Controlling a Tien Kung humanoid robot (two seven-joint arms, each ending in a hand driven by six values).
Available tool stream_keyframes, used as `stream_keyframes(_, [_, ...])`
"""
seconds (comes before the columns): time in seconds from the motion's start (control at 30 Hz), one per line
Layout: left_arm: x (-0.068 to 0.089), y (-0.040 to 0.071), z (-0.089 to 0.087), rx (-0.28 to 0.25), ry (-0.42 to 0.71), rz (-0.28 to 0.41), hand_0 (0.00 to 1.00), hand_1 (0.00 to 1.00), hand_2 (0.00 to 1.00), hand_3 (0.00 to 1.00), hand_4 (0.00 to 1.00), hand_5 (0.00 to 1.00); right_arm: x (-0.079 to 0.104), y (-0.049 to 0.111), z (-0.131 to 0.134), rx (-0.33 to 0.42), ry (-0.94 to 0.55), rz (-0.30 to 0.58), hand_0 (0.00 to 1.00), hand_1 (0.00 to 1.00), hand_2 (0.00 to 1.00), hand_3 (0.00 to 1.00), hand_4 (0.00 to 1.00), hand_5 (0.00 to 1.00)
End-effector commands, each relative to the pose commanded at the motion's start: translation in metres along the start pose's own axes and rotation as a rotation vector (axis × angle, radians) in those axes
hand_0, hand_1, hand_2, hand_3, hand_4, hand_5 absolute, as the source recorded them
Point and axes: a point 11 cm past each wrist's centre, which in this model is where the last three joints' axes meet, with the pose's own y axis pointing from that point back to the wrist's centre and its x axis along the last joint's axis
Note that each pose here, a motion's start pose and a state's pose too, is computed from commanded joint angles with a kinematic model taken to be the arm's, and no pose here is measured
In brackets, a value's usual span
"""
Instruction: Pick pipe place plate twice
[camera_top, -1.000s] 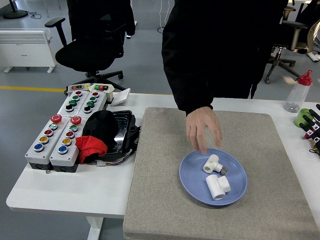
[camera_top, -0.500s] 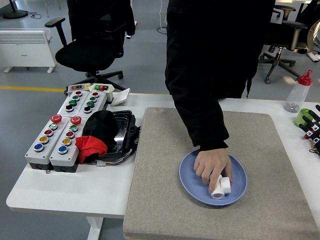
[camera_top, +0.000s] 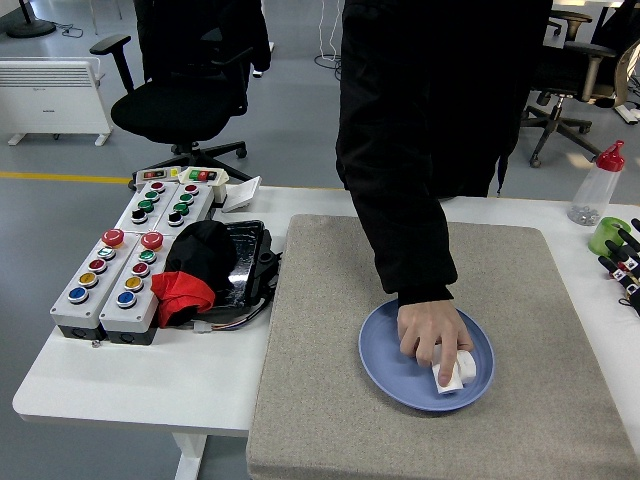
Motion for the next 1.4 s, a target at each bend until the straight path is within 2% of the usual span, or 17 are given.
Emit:
stream_keyframes(0.27, [0.0,0.0,0.0,-0.002,0.004,0.001,0.67,0.656,0.677,0.616,0.486,0.998,0.001,0.0,-0.004,0.015,-0.004,0.003,0.871,0.826,0.878,0.822,0.609,0.614])
stream_keyframes(0.53, [0.001,0.0,0.003,-0.007,0.007,0.002,0.67,0.656,0.676,0.616,0.486,0.998,0.006,0.0,-0.014,0.1,-0.038,0.059,0.874,0.827,0.881,0.821,0.609,0.609])
stream_keyframes(0.97, [0.002,0.001,0.005,-0.01,0.007,0.003,0.671,0.656,0.676,0.616,0.485,0.998,0.008,0.0,-0.014,0.096,-0.043,0.064,0.881,0.836,0.905,0.823,0.607,0.6])
stream_keyframes(1.4, [0.002,0.001,0.005,-0.01,0.007,0.001,0.669,0.656,0.677,0.616,0.485,0.998,0.013,0.001,-0.021,0.129,-0.028,0.082,0.884,0.839,0.914,0.832,0.604,0.59])
